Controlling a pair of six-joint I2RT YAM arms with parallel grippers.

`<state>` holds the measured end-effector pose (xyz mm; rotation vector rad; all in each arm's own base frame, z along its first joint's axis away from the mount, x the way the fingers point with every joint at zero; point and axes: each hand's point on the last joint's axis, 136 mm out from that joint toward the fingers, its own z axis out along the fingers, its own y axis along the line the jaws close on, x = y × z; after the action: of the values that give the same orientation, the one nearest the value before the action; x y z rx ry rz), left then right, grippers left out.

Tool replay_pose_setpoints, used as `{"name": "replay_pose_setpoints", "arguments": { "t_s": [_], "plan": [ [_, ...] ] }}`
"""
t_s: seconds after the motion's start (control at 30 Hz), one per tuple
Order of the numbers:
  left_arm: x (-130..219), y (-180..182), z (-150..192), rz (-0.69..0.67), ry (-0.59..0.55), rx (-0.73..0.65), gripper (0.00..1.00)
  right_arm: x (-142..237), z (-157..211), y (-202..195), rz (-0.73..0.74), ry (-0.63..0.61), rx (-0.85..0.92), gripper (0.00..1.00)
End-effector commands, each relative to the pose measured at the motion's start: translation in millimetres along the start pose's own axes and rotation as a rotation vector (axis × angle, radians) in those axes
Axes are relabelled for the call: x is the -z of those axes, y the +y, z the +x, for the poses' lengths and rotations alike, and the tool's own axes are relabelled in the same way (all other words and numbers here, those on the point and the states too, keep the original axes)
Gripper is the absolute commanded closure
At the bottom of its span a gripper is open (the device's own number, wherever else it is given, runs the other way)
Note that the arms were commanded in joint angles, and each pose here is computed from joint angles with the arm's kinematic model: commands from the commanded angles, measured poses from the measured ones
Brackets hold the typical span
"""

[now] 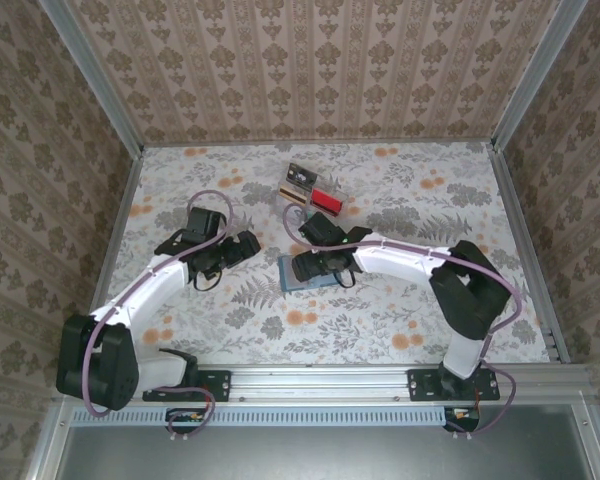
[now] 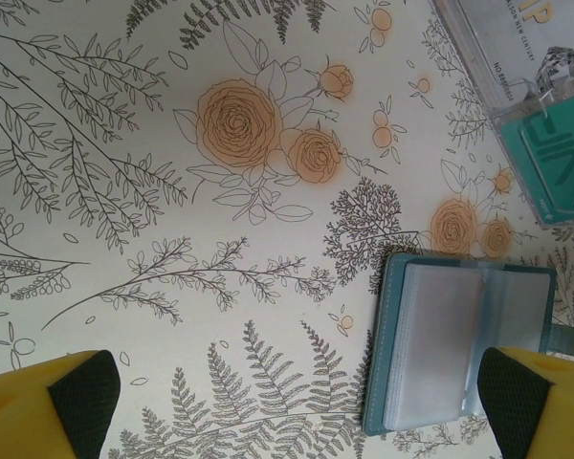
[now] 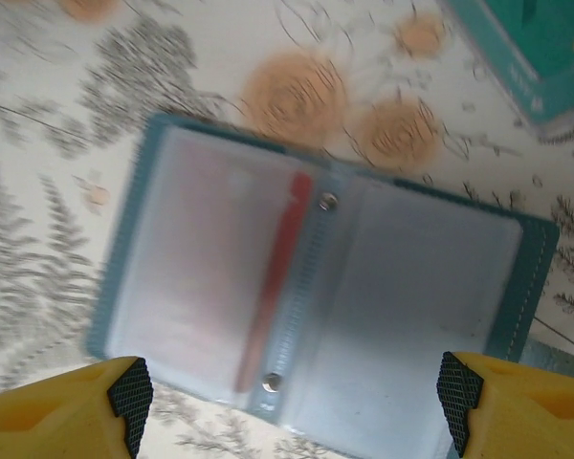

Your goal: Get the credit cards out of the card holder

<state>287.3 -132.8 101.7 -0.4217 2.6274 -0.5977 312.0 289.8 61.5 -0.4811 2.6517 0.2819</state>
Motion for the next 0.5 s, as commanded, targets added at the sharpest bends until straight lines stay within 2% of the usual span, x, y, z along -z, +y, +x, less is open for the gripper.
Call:
{"name": "replay_pose_setpoints", "arguments": {
  "t_s": [0.0,0.2,0.47],
  "plan": [
    [1,0,5,0.032,0.022,0.033,0.0,-9,5,-10,0.082,0.052,-0.002,0.19],
    [-2,-9,9,0.081,0.05,0.029,0.03,-25,17,-17,0.117,0.097,-0.008,0.19],
    [-11,-22,21,0.166,0.113,0.018,0.15,-36,30,-41,0.244,0.136,0.039,0.2]
  ]
}}
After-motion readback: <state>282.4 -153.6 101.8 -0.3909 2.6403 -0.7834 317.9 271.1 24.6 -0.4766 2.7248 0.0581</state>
